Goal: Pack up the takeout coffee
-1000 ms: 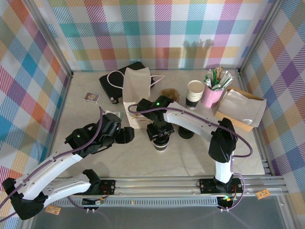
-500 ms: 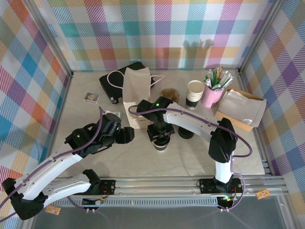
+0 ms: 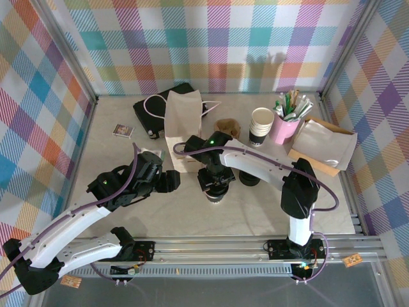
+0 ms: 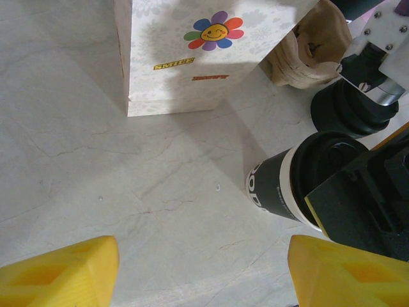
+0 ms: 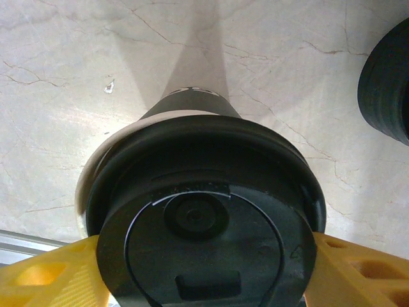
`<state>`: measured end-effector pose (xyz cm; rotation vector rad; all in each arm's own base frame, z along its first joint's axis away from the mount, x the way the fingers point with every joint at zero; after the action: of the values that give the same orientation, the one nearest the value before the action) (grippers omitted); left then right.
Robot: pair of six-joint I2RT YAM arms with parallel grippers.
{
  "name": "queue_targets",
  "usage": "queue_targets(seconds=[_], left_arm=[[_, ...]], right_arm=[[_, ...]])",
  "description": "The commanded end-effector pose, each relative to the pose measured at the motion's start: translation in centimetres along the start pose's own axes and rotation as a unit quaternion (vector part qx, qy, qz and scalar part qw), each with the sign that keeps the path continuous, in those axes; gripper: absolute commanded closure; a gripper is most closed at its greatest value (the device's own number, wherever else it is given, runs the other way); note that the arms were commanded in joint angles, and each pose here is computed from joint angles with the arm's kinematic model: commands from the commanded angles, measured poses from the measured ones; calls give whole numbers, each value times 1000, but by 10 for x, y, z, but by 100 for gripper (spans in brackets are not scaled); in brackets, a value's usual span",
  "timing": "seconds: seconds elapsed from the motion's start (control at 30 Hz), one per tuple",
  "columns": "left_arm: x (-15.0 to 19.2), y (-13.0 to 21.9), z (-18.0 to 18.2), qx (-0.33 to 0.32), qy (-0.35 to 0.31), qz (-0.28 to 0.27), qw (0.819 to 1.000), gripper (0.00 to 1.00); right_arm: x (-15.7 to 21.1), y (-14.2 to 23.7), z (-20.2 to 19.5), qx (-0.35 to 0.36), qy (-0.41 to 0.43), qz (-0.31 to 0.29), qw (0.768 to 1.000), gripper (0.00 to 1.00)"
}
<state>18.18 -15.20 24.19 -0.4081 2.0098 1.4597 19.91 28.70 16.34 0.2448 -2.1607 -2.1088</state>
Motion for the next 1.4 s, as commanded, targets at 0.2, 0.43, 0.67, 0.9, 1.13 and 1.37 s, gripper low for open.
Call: queue_targets(seconds=[0.2,0.43,0.67,0.9,1.13,1.37], left_arm=[[5,-2,1,2,-4,11,1000,30],[4,-2,1,2,-5,10,1000,30],[5,-2,0,4,-5,12,1000,30],[5,-2,1,4,-4,13,1000,30],[7,-3,1,2,-6,15,1000,30],[7,-2,2,2,-6,16,1000,30]], right_arm=[[0,16,1,-6,-3,-8,1000,31],[-4,29,5,-16,0,-18,1000,32],[1,17,3,-6,-2,0,1000,31],[5,9,4,-11,-4,12,1000,30],[2,7,8,-20,-4,11,1000,30],[3,3,4,-4,-5,15,1000,30]])
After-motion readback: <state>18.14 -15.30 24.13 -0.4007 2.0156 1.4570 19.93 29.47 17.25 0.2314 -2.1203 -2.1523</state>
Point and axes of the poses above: each hand's point on the last joint's axis, 136 mm out from that joint toward the fingers, its own y axis back along the fingers, its own z axis along the line the jaws close on, x = y × z, the point moved 3 cm from there along y, back along the fingers, and after that the axes turned 10 degrees about -y, right-handed, at the moved point
